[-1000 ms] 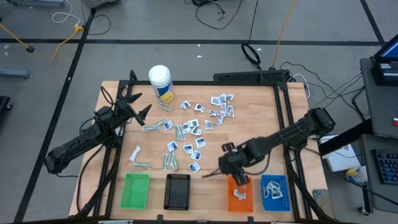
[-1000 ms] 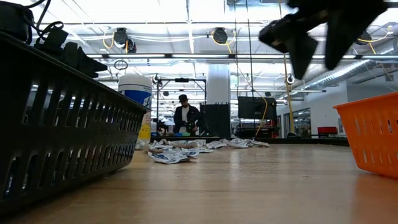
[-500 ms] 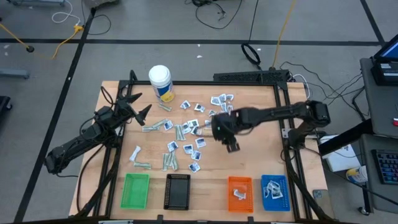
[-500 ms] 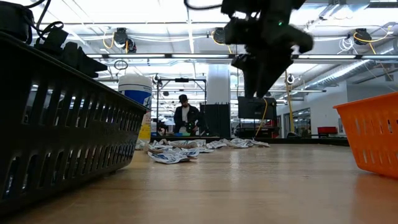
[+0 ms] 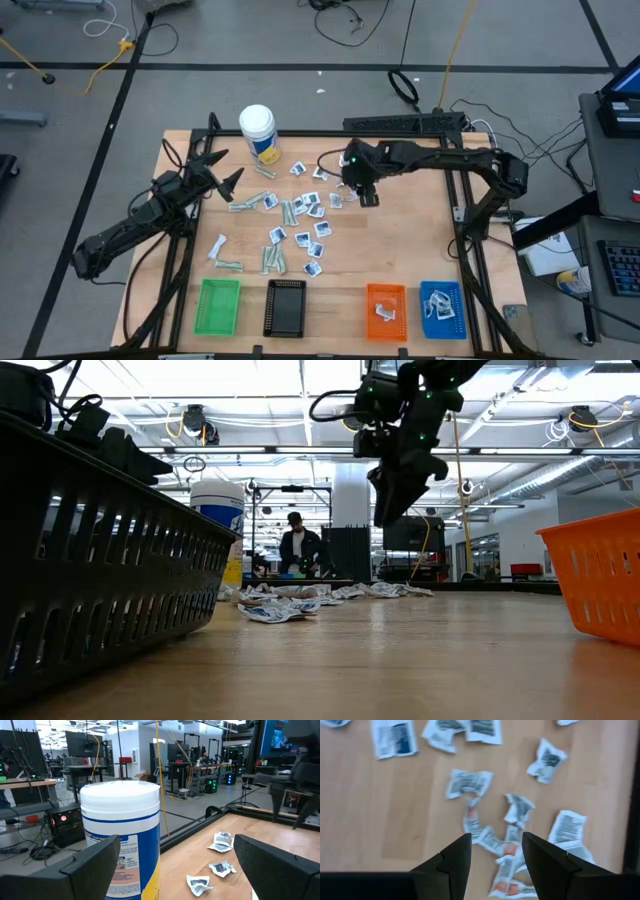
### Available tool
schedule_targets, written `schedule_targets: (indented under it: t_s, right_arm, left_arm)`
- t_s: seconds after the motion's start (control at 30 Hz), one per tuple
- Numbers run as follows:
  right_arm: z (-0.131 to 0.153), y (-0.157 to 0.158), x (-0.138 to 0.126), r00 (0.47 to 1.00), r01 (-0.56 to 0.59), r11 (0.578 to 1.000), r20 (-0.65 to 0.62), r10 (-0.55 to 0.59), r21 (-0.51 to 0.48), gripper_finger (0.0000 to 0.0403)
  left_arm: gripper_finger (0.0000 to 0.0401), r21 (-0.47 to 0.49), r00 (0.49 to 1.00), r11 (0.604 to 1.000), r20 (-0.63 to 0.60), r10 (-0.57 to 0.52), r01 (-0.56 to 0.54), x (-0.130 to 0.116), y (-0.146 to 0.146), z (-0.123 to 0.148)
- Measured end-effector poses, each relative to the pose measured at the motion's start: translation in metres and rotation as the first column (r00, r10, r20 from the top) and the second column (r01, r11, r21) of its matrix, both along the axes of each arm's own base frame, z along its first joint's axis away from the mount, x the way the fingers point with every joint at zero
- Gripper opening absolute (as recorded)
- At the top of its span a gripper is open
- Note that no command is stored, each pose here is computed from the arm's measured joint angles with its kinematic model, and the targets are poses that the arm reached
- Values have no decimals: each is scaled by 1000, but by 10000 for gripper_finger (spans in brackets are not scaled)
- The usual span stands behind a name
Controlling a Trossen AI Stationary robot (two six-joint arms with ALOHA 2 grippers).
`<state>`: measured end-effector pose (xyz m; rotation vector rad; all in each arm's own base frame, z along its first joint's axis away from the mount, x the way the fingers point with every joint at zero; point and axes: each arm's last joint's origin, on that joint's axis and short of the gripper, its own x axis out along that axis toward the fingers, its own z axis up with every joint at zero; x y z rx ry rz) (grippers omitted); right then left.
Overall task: Pick & Place First Aid Supplies
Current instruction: Put the ointment pack into the orange bin
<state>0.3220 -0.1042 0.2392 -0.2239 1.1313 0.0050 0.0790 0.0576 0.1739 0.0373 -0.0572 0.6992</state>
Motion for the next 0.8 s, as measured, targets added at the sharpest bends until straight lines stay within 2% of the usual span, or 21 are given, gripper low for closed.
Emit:
schedule_targets:
  t_s: [0.23, 0.8]
  right_arm:
    - [-26, -3, 12, 999, -27, 996, -29, 30, 85, 171]
    - [-83, 0, 34, 989, -60, 991, -130, 75, 116, 171]
  left_arm:
    - [397, 0, 1000, 1000, 1, 0, 0, 0, 0, 0]
    - [397, 0, 1000, 1000, 0, -1, 1, 0, 0, 0]
